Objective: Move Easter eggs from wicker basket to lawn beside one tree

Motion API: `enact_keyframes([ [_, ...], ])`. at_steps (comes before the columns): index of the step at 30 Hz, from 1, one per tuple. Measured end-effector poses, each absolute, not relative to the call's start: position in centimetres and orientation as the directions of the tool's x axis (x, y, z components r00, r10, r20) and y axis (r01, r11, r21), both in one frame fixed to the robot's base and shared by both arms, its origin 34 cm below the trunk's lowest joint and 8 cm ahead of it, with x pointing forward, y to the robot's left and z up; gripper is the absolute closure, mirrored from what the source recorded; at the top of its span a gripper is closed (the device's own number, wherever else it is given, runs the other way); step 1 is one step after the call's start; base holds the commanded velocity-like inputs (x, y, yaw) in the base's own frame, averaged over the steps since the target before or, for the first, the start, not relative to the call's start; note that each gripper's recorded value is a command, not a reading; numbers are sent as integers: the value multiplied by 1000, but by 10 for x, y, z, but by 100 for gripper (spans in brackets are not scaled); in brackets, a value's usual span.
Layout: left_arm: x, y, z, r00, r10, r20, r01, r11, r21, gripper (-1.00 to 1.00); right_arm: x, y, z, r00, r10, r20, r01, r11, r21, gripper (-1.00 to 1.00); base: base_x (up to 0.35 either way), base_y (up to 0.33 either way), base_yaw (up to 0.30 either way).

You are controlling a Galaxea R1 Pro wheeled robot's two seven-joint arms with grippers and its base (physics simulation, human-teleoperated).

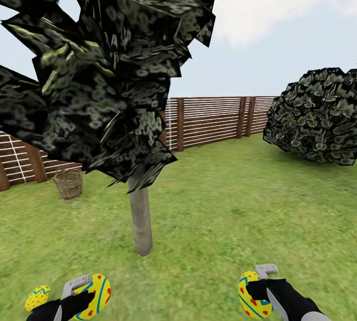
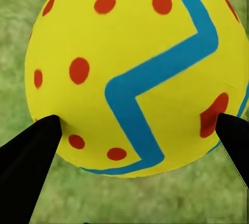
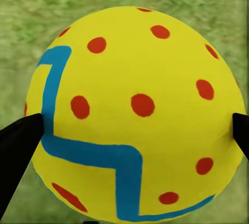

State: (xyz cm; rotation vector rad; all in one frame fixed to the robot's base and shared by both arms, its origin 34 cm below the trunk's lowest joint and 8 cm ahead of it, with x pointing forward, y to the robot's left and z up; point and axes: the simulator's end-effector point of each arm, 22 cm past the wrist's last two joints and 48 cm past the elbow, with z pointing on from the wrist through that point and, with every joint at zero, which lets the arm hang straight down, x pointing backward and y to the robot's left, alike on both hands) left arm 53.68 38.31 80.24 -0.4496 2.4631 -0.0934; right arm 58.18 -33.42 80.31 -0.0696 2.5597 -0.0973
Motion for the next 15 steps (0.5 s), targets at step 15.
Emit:
enact_keyframes([
  [15, 539, 383, 804, -741, -344, -577, -298, 938, -177, 100, 582, -334, 803, -836, -66, -544, -26, 996, -81, 100, 167, -171, 0],
])
